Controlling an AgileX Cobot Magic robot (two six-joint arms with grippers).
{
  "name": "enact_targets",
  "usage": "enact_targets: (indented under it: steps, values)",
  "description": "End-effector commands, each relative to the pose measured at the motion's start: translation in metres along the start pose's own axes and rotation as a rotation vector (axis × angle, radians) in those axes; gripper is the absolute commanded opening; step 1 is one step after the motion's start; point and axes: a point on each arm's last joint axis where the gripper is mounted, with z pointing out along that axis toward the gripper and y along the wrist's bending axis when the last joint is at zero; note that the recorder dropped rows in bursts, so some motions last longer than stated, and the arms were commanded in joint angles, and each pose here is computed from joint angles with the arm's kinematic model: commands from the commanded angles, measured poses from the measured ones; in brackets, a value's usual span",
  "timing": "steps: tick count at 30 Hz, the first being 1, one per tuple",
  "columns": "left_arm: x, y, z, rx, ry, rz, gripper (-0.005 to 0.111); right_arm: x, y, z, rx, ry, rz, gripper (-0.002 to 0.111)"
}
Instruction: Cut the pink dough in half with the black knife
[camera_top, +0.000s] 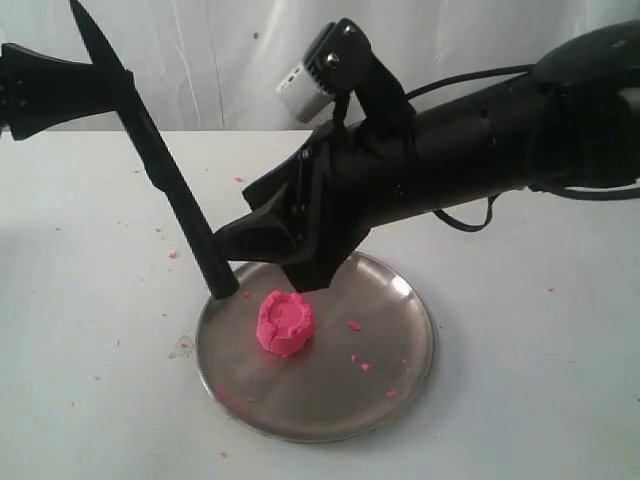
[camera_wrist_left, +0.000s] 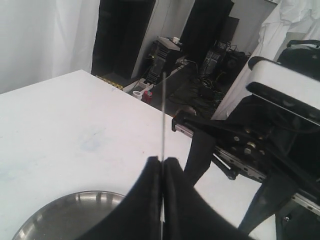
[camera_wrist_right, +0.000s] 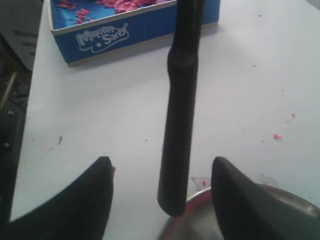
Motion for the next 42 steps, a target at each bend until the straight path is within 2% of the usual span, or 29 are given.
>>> enact_targets:
  steps: [1,15,23,27,31,39,42]
  values:
    - [-0.003,-0.017,0.009,0.147,-0.015,-0.007,0.0,-0.003,-0.004,0.008,-0.079,-0.041,-0.008,0.051]
    - [-0.003,-0.019,0.011,0.156,-0.018,-0.008,0.0,0.012,-0.019,0.027,-0.087,-0.004,0.025,0.049]
    - [-0.003,-0.019,0.011,0.156,-0.018,-0.004,0.0,0.015,-0.024,0.029,-0.051,0.001,0.039,0.034]
    - [-0.003,-0.019,0.011,0.156,-0.018,-0.004,0.0,0.015,-0.026,0.029,-0.032,0.002,0.049,0.02]
    - [-0.003,-0.019,0.011,0.156,-0.018,-0.004,0.0,0.013,-0.026,0.029,-0.03,-0.013,0.06,0.001]
    - [-0.003,-0.019,0.011,0.156,-0.018,-0.008,0.001,0.003,-0.021,0.019,-0.017,-0.045,0.042,0.0]
    - [-0.004,-0.019,0.011,0.156,-0.029,-0.02,0.014,-0.001,-0.02,0.015,0.009,-0.053,0.053,0.0]
